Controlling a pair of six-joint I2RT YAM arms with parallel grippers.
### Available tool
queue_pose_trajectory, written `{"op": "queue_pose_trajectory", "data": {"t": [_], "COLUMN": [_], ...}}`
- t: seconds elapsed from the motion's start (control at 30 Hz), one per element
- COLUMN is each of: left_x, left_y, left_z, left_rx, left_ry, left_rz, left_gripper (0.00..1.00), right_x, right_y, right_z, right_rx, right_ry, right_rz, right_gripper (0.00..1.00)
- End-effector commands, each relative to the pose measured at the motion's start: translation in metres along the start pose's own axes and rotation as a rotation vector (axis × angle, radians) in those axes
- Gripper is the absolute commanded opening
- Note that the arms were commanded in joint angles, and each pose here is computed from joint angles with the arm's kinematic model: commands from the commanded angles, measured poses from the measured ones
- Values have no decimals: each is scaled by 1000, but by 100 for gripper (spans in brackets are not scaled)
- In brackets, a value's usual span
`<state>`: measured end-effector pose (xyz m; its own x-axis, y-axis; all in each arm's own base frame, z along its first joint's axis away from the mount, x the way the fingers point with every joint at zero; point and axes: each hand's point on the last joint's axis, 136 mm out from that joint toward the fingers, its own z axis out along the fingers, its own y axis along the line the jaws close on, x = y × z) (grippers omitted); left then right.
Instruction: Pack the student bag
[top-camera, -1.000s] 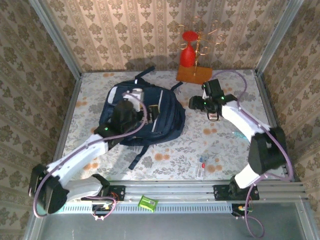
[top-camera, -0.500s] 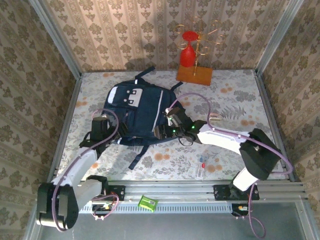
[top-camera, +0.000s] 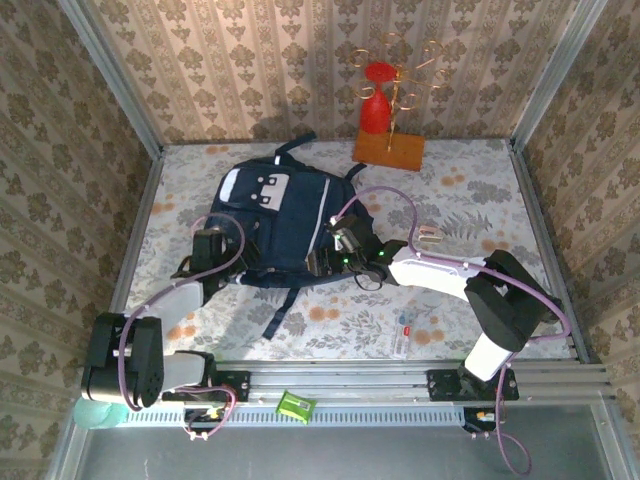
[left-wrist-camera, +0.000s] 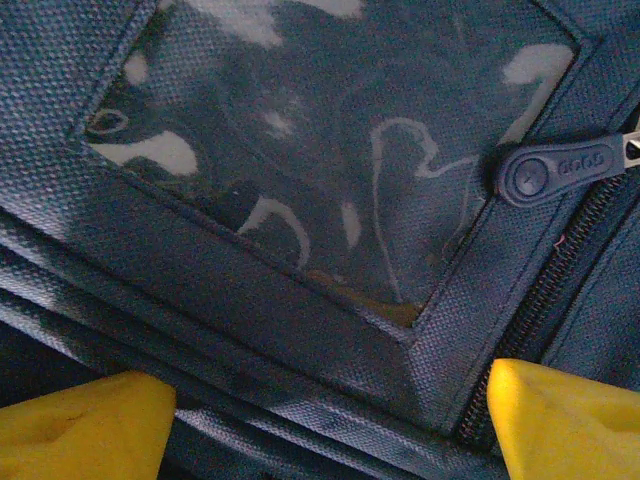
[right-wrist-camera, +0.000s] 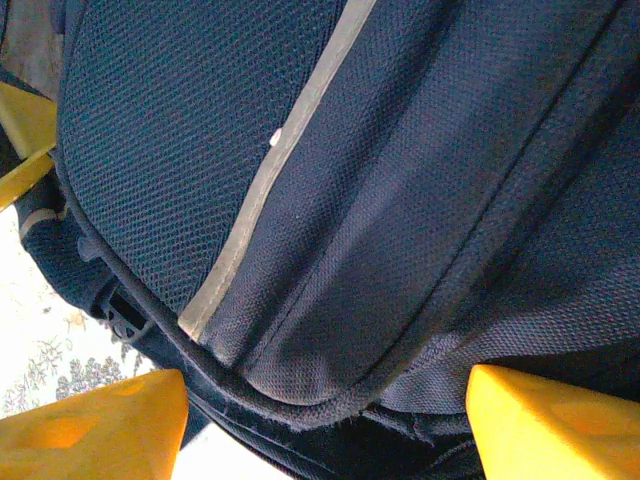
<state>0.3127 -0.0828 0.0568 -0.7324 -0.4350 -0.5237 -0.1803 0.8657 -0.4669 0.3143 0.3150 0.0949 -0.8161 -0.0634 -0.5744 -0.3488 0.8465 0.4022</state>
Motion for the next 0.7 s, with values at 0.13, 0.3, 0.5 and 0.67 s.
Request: {"op": "queue_pose_trajectory", "data": {"t": [0.13,0.3,0.5,0.67], "left_x": [36,32,29,23], "left_y": [3,2,8,-8], "left_z": [-4,-15,0,21], "left_rx": [36,32,-4,61], "left_ry": [69,48,40,50], "left_rz": [-44,-42,-45,-69], "left_gripper": [87,89,86,61], "right_x": [-9,-7,-7,-5], "right_y": [-9,-11,-11,-10], "right_z": [-10,-5,-5,-8], "right_rx": [58,64,65,58], "right_ry": [-9,2,1,8], "right_rz": [-40,-38,-34,-41], "right_gripper": [76,76,76,75]}}
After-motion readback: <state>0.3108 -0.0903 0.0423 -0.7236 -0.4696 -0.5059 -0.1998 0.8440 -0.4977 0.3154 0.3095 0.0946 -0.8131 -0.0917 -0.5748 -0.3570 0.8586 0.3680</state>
